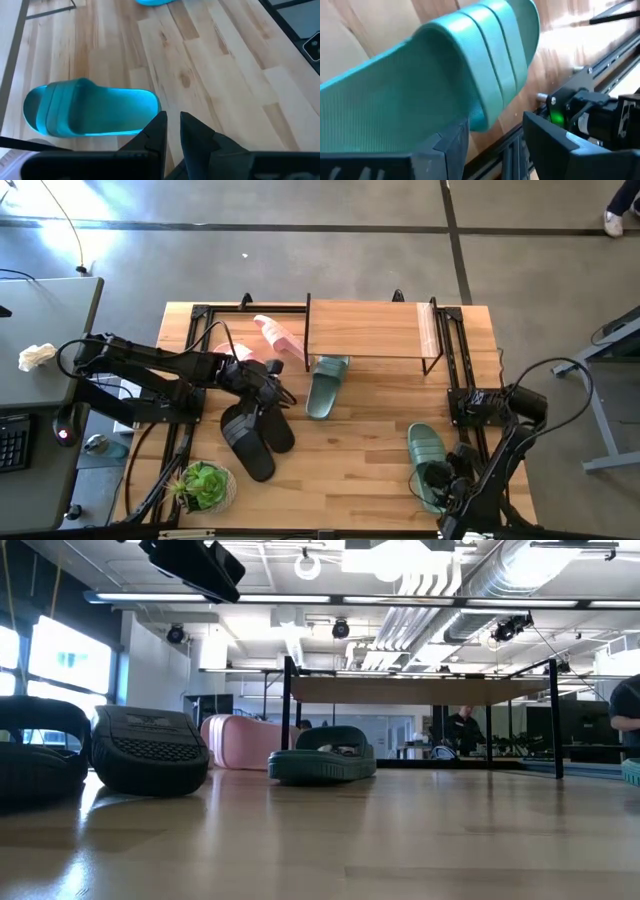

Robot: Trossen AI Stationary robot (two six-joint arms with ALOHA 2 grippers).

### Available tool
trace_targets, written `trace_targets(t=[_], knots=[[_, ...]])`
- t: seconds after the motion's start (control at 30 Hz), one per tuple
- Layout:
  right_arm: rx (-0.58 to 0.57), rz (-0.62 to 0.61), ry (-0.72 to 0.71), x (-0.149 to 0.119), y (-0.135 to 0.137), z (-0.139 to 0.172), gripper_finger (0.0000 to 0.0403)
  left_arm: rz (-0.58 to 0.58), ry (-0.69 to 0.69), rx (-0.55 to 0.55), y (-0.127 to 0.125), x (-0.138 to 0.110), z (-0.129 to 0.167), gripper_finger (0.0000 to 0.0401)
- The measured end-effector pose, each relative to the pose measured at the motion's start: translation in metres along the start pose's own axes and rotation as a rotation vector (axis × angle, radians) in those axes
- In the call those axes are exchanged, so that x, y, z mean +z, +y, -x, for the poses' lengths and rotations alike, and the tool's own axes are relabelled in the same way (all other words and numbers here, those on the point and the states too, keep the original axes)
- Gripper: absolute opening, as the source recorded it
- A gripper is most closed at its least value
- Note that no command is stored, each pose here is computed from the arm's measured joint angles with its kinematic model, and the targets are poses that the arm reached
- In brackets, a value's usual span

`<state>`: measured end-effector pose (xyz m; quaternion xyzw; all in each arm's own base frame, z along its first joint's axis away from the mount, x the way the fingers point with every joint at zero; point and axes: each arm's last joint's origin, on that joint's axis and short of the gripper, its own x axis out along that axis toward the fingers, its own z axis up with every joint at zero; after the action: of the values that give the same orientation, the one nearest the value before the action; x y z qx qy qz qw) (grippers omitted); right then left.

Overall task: Pick and place slides into the shelf
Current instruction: Put the green slide under the shelf

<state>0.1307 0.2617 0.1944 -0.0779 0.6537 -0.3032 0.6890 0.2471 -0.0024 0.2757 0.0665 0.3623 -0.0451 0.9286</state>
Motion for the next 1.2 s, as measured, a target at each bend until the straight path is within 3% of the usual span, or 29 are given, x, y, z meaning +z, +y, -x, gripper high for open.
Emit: trace_targets(t=[0.3,0.67,0.83,1.03,1.2], knots=[[0.014,0.014,0.012,-0.002,0.005,-0.019,0.0172,-0.002,0.0,-0.002,0.0,0.0,0.0,0.004],[-0.099,-0.008,0.03,0.016,-0.005,-0.05,0.0165,0.001,0.001,-0.002,0.0,0.0,0.0,0.004],[-0.14,-0.023,0.035,0.021,-0.01,-0.061,0.0118,0.001,0.001,-0.002,0.0,0.0,0.0,0.004],[-0.174,-0.031,-0.059,0.029,-0.013,-0.065,0.002,0.002,0.001,-0.002,0.0,0.0,0.0,0.004],[-0.235,-0.071,-0.118,0.037,-0.02,-0.065,0.0011,0.003,0.002,-0.002,0.0,0.0,0.0,0.004]])
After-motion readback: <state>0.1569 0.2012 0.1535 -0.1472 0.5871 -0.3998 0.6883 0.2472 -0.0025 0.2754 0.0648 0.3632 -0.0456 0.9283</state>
